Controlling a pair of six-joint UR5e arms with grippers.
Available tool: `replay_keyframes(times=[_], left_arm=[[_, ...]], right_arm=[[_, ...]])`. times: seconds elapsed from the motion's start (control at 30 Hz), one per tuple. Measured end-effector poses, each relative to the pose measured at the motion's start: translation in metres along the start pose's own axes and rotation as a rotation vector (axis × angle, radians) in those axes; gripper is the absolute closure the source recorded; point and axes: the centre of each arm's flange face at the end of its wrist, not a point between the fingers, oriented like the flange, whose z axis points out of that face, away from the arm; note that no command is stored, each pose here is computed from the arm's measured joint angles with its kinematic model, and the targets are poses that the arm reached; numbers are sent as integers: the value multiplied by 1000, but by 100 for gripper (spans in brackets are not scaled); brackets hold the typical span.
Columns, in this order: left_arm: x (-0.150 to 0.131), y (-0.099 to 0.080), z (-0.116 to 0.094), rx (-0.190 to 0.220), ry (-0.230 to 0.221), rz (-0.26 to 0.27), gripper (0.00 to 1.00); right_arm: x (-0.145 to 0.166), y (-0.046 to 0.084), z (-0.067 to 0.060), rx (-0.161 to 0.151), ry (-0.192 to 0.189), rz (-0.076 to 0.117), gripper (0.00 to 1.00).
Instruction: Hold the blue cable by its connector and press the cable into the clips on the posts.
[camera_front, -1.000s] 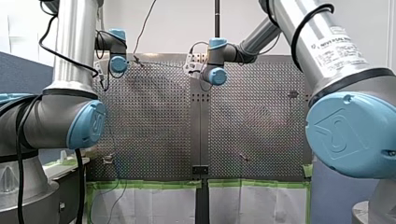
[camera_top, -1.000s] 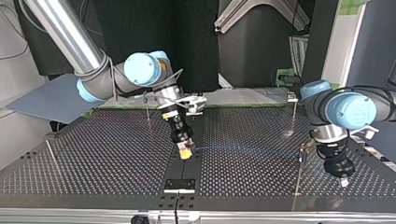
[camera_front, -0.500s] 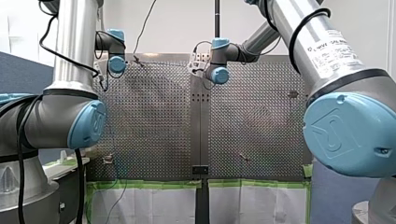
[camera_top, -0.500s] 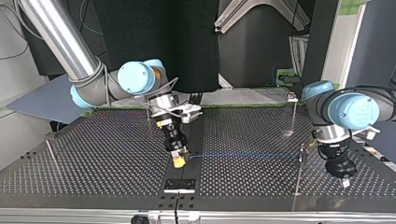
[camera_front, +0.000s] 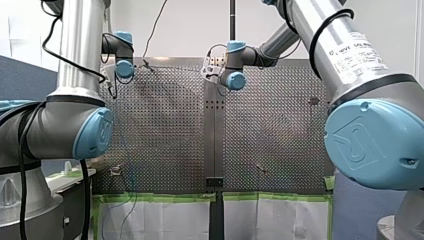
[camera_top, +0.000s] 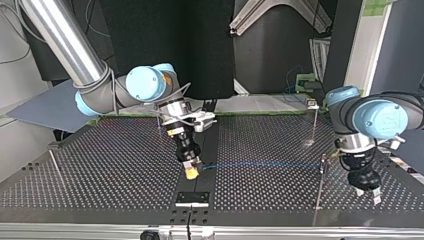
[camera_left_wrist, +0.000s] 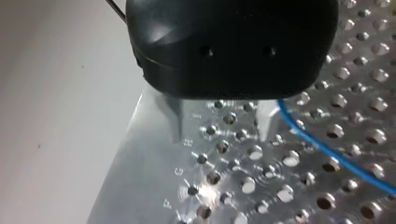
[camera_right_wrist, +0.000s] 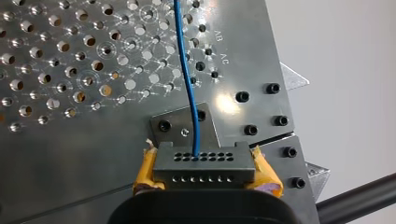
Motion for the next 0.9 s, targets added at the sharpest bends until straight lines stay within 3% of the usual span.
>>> replay_keyframes(times=[0.23,0.53,0.9], left_arm=[[3,8,-4,-48,44,-2,0],[8,5,-19,-2,152,0,0],[-2,1,-66,53,272,-15,0]], right_arm=[[0,0,-1,-1,-6,0,100],[0,0,-1,-2,-9,1,100],[0,0,-1,-3,-12,1,100]])
